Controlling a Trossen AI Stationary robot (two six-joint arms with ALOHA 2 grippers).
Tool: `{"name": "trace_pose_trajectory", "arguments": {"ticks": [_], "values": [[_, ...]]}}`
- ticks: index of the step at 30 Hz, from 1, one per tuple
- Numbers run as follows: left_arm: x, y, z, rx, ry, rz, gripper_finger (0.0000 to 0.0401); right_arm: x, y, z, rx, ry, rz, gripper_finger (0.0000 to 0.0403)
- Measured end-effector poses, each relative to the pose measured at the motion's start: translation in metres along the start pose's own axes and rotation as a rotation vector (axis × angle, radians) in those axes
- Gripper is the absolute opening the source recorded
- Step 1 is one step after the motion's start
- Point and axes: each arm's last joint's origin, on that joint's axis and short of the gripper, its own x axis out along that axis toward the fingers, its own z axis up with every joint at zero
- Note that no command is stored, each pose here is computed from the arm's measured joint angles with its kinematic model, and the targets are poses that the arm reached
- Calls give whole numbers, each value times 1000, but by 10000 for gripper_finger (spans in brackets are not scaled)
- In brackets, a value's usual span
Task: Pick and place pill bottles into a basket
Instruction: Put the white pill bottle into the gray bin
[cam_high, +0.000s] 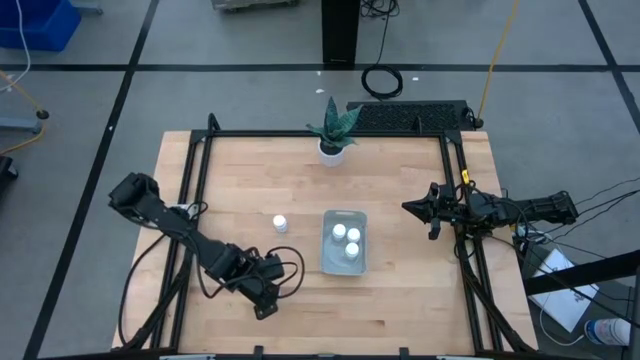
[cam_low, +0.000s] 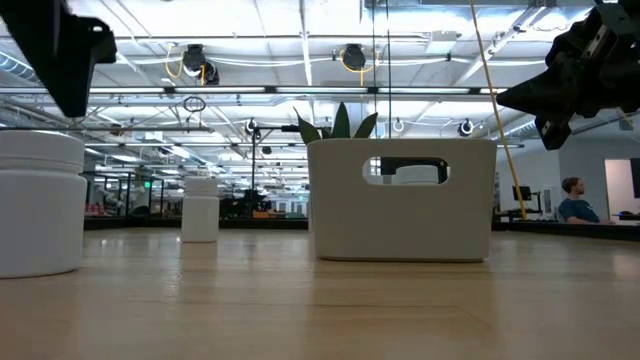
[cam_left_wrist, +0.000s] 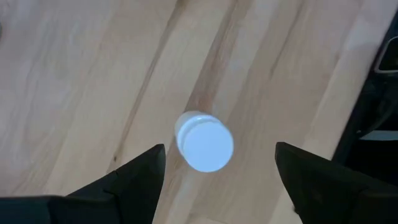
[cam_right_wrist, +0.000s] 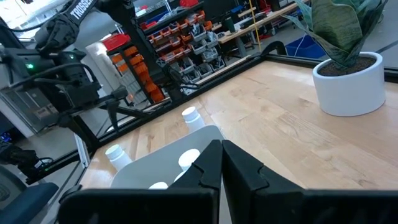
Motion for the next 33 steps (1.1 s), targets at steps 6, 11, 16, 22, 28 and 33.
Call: {"name": "trace_pose_trajectory", "arguments": {"ticks": [6,11,16,22,28,33], "values": [[9,5,-4,-17,0,12,310,0,0,0,0,0,0,4],[13,7,-6,3,5,14,310,0,0,0,0,0,0,4],[17,4,-6,11,-8,-13,310,0,0,0,0,0,0,4],[23,4,-8,27,7,18,310,0,0,0,0,0,0,4],[35,2,-7,37,24,23,310,0,0,0,0,-1,0,4],[45,2,-9,41,64,44,310,0,0,0,1,-2,0,4]]}}
